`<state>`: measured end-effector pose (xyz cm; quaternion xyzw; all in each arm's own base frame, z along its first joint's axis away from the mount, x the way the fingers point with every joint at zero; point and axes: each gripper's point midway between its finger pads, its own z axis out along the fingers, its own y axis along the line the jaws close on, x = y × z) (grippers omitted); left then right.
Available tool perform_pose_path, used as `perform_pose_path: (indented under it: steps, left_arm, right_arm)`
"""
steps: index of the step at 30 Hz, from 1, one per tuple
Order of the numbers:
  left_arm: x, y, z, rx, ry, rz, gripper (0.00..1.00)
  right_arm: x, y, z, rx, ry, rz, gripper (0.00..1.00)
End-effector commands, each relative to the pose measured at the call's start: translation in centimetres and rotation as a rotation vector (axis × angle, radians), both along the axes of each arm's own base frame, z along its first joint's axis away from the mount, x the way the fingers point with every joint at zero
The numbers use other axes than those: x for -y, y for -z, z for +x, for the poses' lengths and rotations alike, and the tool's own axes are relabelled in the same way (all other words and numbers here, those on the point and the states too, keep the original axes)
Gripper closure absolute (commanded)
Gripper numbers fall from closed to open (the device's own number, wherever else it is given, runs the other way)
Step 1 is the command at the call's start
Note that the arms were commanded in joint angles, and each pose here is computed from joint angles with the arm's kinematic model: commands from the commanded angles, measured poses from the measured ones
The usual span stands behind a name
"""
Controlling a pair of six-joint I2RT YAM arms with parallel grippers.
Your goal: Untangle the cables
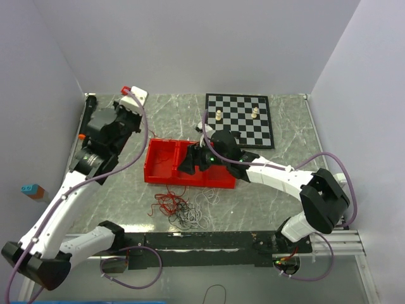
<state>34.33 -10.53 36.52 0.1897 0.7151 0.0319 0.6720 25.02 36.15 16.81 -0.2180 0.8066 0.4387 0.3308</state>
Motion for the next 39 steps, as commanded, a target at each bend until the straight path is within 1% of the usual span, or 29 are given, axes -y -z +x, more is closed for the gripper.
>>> perform_pose_path:
  steps: [1,7,11,13,14,16,18,21,24,28,30,32,36,39]
  left_arm:
    - [1.2,-8.7,-2.8,0.229,0.14,-0.084,0.99]
    - [2.1,-8.1,-6.3,0.207,0.268,-0.086,0.99]
    - [1.8,-8.9,-8.6,0.255,0.313,-0.077,0.99]
    - [1.7,-8.2,-8.8,0.221,0.31,-0.06,0.99]
    - [1.6,-7.2,-8.6,0.182,0.303,-0.046,0.99]
    - [1.3,-5.4,-8.0,0.126,0.272,-0.027,0.99]
    - [0.8,-4.1,-7.2,0.114,0.233,-0.007,0.99]
    - [-1.2,-2.6,-4.9,0.117,0.083,0.032,0.99]
    - [-3.0,-2.4,-2.7,0.126,-0.067,0.066,0.99]
    - [-4.5,-3.7,-0.8,0.189,-0.197,0.082,0.99]
    - [-5.2,-4.2,0.1,0.197,-0.259,0.089,0.99]
    - [-5.5,-6.0,0.7,0.235,-0.292,0.057,0.99]
    - [-5.7,-8.6,0.5,0.306,-0.296,-0.004,0.99]
    - [-7.4,-9.7,-0.3,0.358,-0.385,-0.034,0.99]
  right_arm:
    - [0.5,-1.2,0.9,0.037,0.047,0.037,0.21]
    - [1.2,-0.1,1.4,0.016,0.087,0.007,0.23]
    - [1.4,0.6,1.6,0.008,0.093,-0.002,0.23]
    - [1.4,0.7,1.7,0.002,0.096,-0.004,0.24]
    - [1.4,0.7,1.6,0.002,0.094,-0.004,0.24]
    - [1.5,0.6,1.8,0.005,0.103,-0.005,0.24]
    - [1.8,0.6,1.9,0.009,0.114,-0.008,0.24]
    - [2.1,0.6,1.8,0.007,0.116,-0.007,0.24]
    - [2.3,0.8,1.6,0.001,0.116,-0.007,0.25]
    - [2.5,1.2,1.3,-0.01,0.118,-0.006,0.25]
    - [2.6,1.4,1.2,-0.014,0.117,-0.005,0.25]
    - [2.7,1.7,1.1,-0.019,0.117,-0.009,0.25]
    - [2.8,2.3,0.9,-0.028,0.115,-0.017,0.26]
    - [3.0,2.4,1.0,-0.029,0.117,-0.022,0.26]
